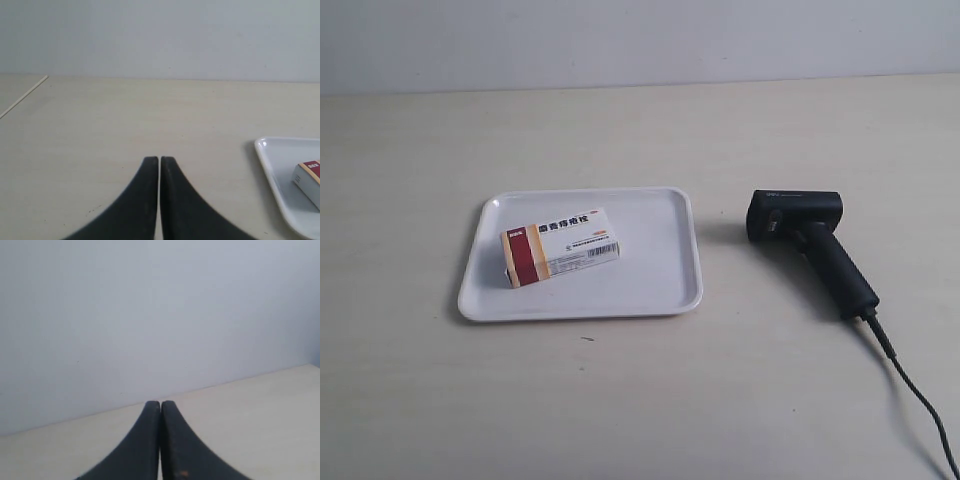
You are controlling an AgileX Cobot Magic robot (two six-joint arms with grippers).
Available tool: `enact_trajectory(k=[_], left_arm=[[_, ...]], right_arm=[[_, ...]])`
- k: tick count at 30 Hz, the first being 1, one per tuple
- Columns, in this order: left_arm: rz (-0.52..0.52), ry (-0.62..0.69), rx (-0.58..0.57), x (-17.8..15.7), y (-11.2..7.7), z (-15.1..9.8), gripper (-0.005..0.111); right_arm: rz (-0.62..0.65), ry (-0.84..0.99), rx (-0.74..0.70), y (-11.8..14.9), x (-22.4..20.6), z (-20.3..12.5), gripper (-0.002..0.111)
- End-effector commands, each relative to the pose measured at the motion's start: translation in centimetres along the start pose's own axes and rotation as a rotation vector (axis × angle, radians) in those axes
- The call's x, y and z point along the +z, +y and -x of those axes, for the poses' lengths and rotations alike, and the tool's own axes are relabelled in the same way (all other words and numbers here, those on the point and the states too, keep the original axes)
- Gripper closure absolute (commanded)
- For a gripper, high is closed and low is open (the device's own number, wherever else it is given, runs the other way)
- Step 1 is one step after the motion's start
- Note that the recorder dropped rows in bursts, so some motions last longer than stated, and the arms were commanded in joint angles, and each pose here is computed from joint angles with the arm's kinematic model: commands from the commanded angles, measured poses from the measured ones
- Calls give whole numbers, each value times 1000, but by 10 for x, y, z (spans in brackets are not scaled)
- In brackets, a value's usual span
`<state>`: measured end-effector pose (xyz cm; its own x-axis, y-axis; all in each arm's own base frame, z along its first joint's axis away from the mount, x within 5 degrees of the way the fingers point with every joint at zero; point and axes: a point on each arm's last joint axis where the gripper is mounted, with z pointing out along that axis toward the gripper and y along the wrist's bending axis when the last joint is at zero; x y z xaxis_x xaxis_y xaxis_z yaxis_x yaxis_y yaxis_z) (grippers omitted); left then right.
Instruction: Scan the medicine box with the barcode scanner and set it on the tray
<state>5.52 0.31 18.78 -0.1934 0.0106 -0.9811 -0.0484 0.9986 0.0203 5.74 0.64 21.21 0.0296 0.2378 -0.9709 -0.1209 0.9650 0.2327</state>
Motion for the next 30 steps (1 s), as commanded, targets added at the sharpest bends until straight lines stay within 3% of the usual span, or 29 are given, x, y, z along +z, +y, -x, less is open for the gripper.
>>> enact_trajectory(k=[1, 7, 30], left_arm=[[0, -7, -6, -1, 0, 1, 103], [0, -7, -6, -1, 0, 1, 103], [0, -7, -6, -1, 0, 1, 103]], right_arm=[[-59, 22, -12, -4, -2, -4, 107], [-72, 84, -124, -5, -2, -9, 107], [-75, 111, -128, -6, -2, -12, 107]])
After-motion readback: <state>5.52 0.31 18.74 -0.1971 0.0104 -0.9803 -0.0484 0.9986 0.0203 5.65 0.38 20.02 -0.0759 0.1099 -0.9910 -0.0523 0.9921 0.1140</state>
